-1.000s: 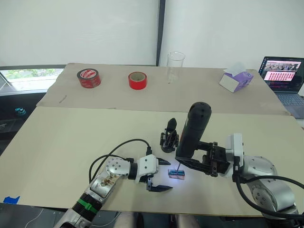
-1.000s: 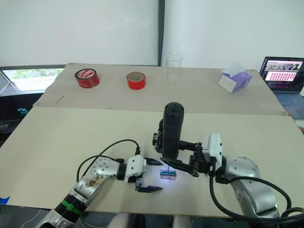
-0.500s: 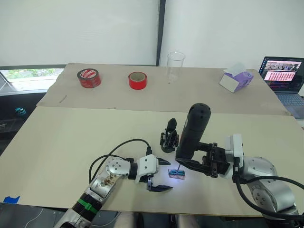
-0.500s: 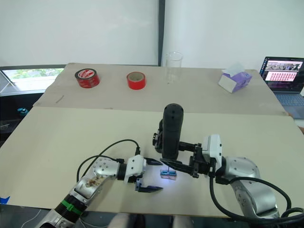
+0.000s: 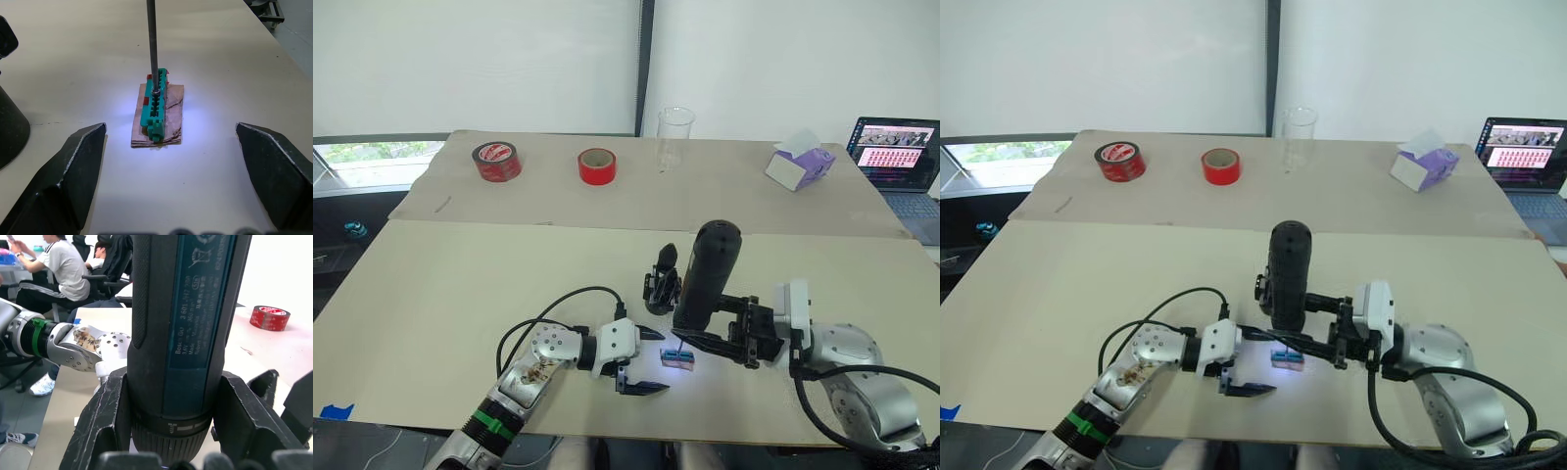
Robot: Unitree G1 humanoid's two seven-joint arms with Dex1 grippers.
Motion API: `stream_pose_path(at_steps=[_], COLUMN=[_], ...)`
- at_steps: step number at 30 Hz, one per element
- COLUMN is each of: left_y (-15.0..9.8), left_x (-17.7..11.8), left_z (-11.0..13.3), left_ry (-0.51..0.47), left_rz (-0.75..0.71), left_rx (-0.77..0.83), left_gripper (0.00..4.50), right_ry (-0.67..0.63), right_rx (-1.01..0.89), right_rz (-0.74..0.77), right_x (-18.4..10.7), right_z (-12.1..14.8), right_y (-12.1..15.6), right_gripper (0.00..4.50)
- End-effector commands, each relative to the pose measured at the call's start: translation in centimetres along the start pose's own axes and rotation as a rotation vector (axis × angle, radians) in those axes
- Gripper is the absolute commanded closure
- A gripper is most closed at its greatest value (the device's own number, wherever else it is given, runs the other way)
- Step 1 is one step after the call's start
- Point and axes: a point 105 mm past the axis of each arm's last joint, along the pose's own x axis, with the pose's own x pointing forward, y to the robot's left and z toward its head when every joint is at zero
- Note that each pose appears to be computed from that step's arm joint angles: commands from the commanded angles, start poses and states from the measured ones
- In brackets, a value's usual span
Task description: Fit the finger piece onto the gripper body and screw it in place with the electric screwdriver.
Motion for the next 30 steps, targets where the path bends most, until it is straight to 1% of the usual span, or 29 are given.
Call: stream_pose_path(at_steps=[1, 8, 12, 15, 20, 27, 30], left_y=[-0.4, -0.1, -0.1, 0.1, 0.6, 1.1, 1.0], left_x=[0.1, -0.1, -0.5, -0.8, -1.6, -3.1, -3.9], left_z=[-1.5, -1.1, -0.3, 0.7, 1.6, 2.7, 3.6], left_ry=[0.045, 0.018, -0.033, -0.083, -0.140, -0.201, -0.235], left_rz=[0.001, 0.010, -0.001, 0.017, 0.045, 0.039, 0.024], left_rx=[-0.051, -0.055, -0.040, -0.038, -0.028, -0.040, -0.038], left_gripper=[0.05, 0.05, 0.05, 0.05, 0.05, 0.05, 0.05], right_ry=[0.002, 0.001, -0.016, -0.046, -0.094, -0.103, -0.105], right_rx=[-0.025, -0.027, -0.042, -0.048, -0.058, -0.081, -0.098], right_rz=[0.020, 0.034, 0.021, 0.013, -0.001, -0.007, -0.010], right_x=[0.1, 0.2, 0.0, 0.0, 0.0, -0.1, -0.3], right_z=[0.2, 0.7, 1.5, 2.3, 3.8, 4.8, 5.6], right_y=[0.2, 0.2, -0.2, -0.3, -0.5, -0.7, -0.8], right_gripper=[2.57, 2.57, 2.57, 2.57, 2.57, 2.57, 2.57])
